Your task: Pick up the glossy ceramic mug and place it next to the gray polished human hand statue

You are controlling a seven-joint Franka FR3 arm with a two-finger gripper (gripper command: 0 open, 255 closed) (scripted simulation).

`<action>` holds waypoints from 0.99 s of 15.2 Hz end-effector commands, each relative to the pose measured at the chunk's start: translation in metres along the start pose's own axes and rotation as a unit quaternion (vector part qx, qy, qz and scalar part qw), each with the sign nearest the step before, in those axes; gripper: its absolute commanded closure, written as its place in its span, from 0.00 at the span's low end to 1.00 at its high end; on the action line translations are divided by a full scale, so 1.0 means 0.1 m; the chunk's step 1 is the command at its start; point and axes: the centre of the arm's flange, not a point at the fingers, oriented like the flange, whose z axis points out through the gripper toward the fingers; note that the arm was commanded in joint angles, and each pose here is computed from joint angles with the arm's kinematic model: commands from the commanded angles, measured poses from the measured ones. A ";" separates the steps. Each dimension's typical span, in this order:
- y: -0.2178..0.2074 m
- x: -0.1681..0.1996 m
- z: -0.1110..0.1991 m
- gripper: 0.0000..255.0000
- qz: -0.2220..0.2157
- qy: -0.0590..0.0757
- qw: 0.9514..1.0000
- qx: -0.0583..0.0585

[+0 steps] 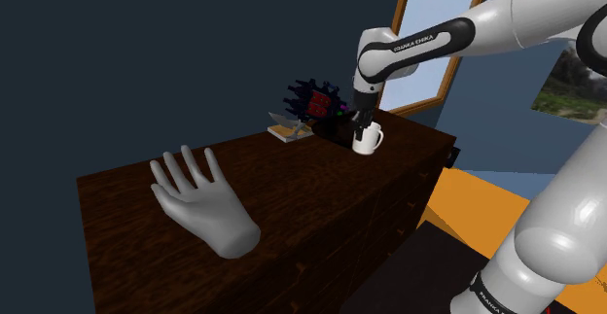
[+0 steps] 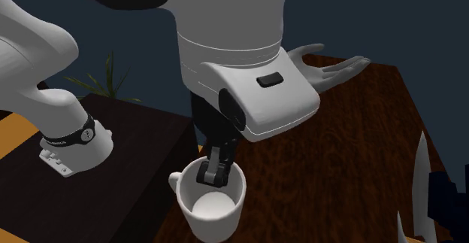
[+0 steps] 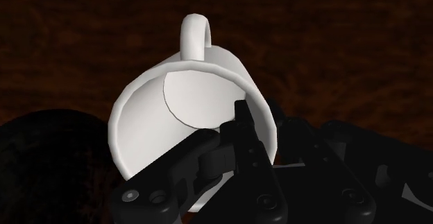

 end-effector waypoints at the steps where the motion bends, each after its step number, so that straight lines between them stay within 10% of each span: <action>1: 0.00 0.00 -0.11 1.00 0.000 0.000 1.000 0.000; 15: 0.05 -0.05 -0.84 1.00 0.000 0.000 1.000 0.000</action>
